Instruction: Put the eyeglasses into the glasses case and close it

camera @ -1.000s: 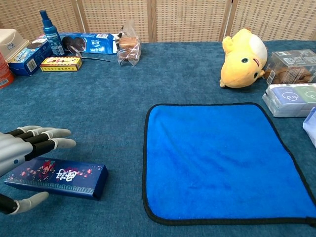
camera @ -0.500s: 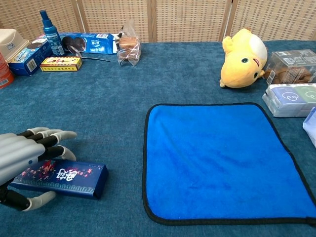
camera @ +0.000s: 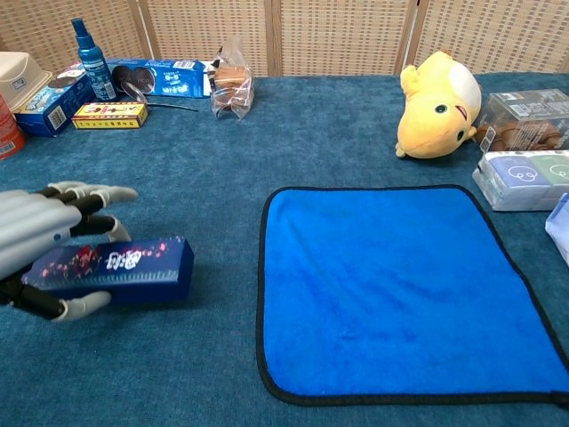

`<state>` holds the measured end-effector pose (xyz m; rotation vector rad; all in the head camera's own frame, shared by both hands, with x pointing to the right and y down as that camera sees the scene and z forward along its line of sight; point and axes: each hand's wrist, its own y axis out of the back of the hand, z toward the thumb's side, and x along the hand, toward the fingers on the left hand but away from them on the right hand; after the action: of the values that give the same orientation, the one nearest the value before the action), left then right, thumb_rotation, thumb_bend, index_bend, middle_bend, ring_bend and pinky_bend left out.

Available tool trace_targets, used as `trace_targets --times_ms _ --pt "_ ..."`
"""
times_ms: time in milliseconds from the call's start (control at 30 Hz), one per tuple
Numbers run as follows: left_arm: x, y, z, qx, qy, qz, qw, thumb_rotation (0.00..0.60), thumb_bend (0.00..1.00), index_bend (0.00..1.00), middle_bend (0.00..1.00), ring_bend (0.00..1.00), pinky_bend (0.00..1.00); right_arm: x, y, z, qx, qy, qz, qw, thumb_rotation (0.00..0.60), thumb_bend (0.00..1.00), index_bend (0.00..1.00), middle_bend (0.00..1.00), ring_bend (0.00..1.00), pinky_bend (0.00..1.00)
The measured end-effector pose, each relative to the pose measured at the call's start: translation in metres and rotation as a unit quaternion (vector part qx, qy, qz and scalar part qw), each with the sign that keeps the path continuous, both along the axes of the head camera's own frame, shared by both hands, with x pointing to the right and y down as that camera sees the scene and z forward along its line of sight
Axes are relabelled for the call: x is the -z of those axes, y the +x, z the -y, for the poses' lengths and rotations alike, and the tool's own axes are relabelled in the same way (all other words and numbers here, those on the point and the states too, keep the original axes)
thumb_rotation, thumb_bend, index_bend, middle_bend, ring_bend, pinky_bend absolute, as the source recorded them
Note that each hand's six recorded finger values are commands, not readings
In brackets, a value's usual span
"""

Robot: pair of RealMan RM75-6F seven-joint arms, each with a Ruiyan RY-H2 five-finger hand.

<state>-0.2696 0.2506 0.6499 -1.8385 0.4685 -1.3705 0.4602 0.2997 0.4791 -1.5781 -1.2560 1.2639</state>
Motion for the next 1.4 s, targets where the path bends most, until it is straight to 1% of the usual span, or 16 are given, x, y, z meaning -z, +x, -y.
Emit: trace_targets --times_ms 133,433,500,600,700,767,867,1000,1100,1200,1333,1400 --pt "-0.003 -0.005 0.018 -0.001 0.007 0.007 0.9999 0.417 0.32 0.48 0.01 0.0 0.0 -0.003 -0.003 0.002 0.002 -0.003 -0.001 1.0 0.6 0.28 0.06 0.09 0.0 0.1" --pt "-0.014 -0.017 0.05 -0.003 0.03 0.031 0.999 0.421 0.33 0.46 0.0 0.0 0.0 -0.008 -0.01 0.005 0.005 -0.011 -0.005 0.9999 0.6 0.28 0.06 0.09 0.0 0.1" --pt "-0.02 -0.022 0.057 -0.001 0.034 0.041 0.9986 0.42 0.33 0.42 0.0 0.0 0.0 -0.01 -0.012 0.006 0.007 -0.014 -0.006 0.9999 0.6 0.28 0.05 0.09 0.0 0.1" --pt "-0.031 -0.028 0.069 0.007 0.033 0.053 0.998 0.421 0.32 0.32 0.0 0.0 0.0 -0.01 -0.013 0.007 0.006 -0.015 -0.008 0.9998 0.6 0.28 0.06 0.09 0.0 0.1" --pt "-0.04 -0.026 0.077 0.014 0.032 0.05 0.9981 0.417 0.32 0.19 0.0 0.0 0.0 -0.01 -0.012 0.007 0.004 -0.015 -0.009 0.9998 0.6 0.28 0.06 0.09 0.0 0.1" --pt "-0.043 -0.021 0.08 0.016 0.034 0.044 0.9983 0.411 0.32 0.08 0.0 0.0 0.0 -0.01 -0.011 0.007 0.002 -0.016 -0.01 0.9998 0.6 0.28 0.06 0.09 0.0 0.1" --pt "-0.042 -0.016 0.082 0.018 0.041 0.036 0.9983 0.414 0.31 0.0 0.0 0.0 0.0 -0.01 -0.01 0.008 0.001 -0.016 -0.011 0.9998 0.6 0.28 0.06 0.09 0.0 0.1" --pt "-0.036 -0.011 0.081 0.02 0.046 0.026 0.9984 0.413 0.31 0.0 0.0 0.0 0.0 -0.011 -0.009 0.01 0.002 -0.017 -0.011 0.9998 0.6 0.28 0.06 0.09 0.0 0.1" --pt "-0.028 -0.01 0.078 0.025 0.045 0.016 0.9986 0.41 0.31 0.0 0.0 0.0 0.0 -0.012 -0.009 0.013 0.006 -0.017 -0.012 0.9998 0.6 0.28 0.06 0.09 0.0 0.1" --pt "-0.016 -0.011 0.071 0.039 0.036 0.0 0.9986 0.415 0.31 0.0 0.0 0.0 0.0 -0.013 -0.011 0.017 0.011 -0.018 -0.013 0.9997 0.6 0.28 0.06 0.09 0.0 0.1" --pt "0.007 -0.022 0.054 0.071 0.02 -0.023 0.997 0.415 0.31 0.0 0.0 0.0 0.0 -0.016 -0.013 0.023 0.019 -0.025 -0.018 0.9993 0.6 0.28 0.06 0.09 0.0 0.1" --pt "0.018 -0.03 0.045 0.086 0.018 -0.028 0.9957 0.418 0.31 0.0 0.0 0.0 0.0 -0.019 -0.016 0.026 0.025 -0.029 -0.021 0.9991 0.6 0.28 0.06 0.09 0.0 0.1"
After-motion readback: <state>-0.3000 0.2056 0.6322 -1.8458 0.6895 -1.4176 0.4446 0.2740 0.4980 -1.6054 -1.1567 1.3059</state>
